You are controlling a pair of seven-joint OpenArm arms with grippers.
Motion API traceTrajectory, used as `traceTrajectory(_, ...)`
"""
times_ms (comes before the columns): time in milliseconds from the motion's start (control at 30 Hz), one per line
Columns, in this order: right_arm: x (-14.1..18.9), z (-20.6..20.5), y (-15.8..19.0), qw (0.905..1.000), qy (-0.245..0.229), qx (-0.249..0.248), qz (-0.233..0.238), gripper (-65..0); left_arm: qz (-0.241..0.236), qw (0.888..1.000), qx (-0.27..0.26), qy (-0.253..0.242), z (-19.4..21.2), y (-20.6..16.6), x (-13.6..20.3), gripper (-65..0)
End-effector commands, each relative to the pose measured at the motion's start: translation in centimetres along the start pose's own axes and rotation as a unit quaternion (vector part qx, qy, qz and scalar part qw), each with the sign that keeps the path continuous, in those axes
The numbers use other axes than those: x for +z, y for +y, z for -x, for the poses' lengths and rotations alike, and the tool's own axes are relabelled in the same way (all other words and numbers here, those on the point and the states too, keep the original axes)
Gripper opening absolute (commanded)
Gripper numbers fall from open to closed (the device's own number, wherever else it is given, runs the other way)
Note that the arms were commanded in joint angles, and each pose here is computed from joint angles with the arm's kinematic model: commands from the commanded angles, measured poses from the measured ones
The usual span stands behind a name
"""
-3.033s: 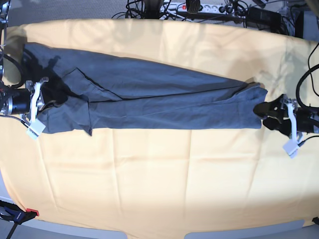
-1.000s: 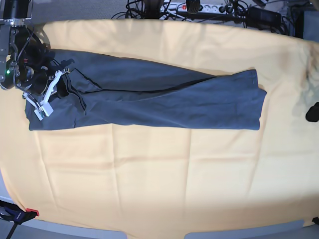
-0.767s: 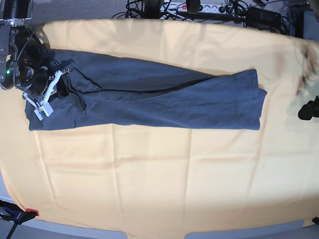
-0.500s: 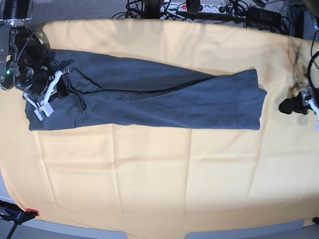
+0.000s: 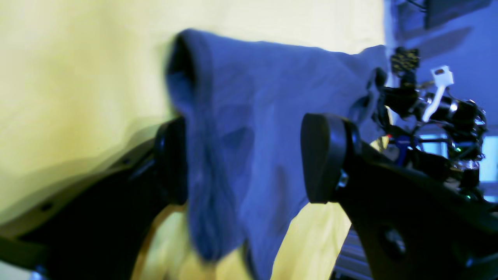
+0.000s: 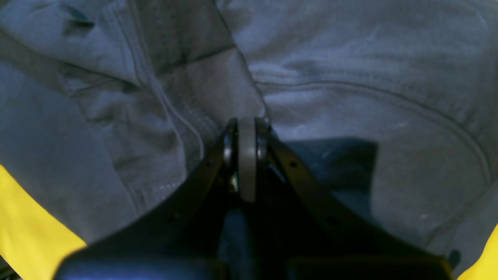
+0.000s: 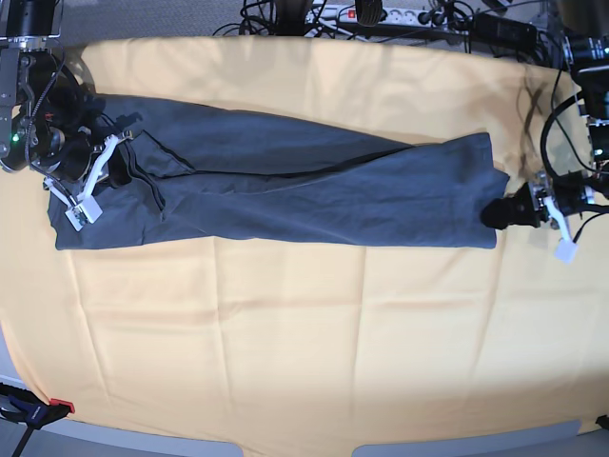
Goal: Fold the T-shirt properly
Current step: 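Grasp the shirt's hem end with the left gripper, then fold the hem end toward the right gripper at the collar end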
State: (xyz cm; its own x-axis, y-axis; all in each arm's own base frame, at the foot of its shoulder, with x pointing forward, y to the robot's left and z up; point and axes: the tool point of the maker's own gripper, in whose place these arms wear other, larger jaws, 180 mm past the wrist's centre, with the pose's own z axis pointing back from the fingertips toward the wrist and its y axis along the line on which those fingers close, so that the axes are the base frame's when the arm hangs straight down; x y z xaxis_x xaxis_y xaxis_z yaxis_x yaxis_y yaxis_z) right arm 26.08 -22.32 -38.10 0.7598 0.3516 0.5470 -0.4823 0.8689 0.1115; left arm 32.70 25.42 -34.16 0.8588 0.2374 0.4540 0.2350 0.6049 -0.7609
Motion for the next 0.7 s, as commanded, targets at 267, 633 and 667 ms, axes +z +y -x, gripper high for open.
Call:
traceTrajectory(267, 0.5, -1.2, -0.5, 0.9999, -0.013, 0.004, 0.004, -65.0, 0.005, 0.998, -0.039, 0.042, -1.1, -1.4, -1.6, -44.4)
traceTrajectory(633, 2.6, -10.1, 0.1, 0.9895, -0.136, -0.004, -0.049, -26.0, -0.055, 0.995, -0.087, -0.022, -10.0, -2.8, 5.0, -65.0)
traceTrajectory(667, 2.8, -10.8, -0.1, 0.9886, -0.143, 0.0, -0.046, -26.0, -0.063, 0.994, -0.09, -0.025, -10.4, -2.8, 5.8, -65.0)
